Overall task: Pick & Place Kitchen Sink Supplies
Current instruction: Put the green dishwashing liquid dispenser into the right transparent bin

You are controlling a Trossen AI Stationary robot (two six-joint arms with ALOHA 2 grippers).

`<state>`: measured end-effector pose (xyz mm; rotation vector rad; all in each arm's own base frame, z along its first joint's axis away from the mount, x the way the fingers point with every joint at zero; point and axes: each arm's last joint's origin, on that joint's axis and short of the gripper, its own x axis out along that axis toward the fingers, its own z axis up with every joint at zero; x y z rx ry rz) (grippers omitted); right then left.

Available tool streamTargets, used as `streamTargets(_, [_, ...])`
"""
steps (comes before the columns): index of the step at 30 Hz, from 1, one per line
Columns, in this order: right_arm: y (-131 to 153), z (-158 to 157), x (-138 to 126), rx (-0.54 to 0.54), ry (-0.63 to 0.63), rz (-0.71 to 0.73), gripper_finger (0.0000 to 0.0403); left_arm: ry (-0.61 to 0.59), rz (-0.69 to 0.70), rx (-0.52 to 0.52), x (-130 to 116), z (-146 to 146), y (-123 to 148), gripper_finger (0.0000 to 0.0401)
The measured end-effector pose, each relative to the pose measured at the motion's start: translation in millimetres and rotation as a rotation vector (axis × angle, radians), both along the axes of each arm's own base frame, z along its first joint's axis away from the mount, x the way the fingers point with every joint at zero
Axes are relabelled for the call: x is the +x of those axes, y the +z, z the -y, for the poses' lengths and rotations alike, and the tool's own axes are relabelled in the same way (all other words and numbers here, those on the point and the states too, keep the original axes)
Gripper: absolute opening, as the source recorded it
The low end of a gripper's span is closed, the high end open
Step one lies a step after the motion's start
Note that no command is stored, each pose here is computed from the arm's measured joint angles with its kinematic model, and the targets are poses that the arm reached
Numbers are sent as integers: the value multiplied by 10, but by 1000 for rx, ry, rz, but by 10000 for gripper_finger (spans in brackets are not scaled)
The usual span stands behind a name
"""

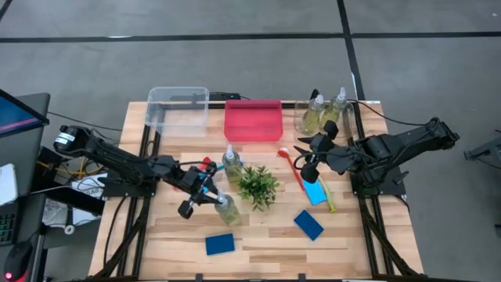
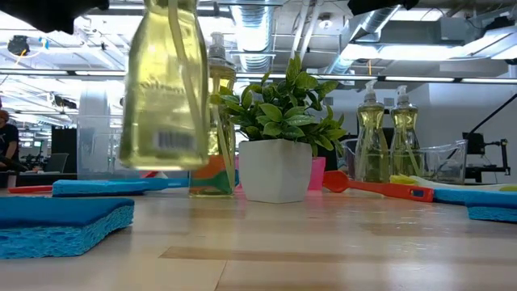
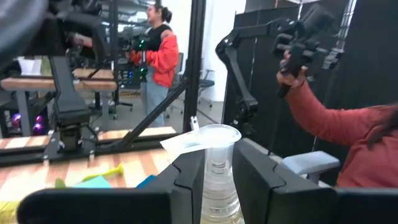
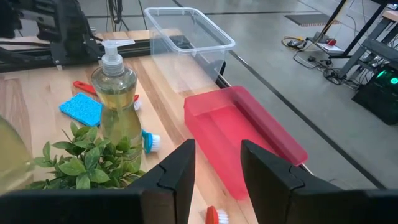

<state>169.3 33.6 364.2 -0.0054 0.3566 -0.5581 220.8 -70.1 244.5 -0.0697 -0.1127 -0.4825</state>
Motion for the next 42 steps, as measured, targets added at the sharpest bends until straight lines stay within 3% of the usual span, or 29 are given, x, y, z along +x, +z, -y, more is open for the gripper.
streamTargets(16, [38,-10,20,8,11,39,123,1,89,-19,-62,-18,195,71])
streamTargets(30, [145,-200,21,-28,158,112,123,8,216,-21,-1,-1,579,71])
streamTargets(35, [215,-288,27,-11,269,170,125,11,241,-28,6,1,665,72])
streamTargets(42, [212,-399,194,-14,365,199,168,15,252,-13,7,1,676,71])
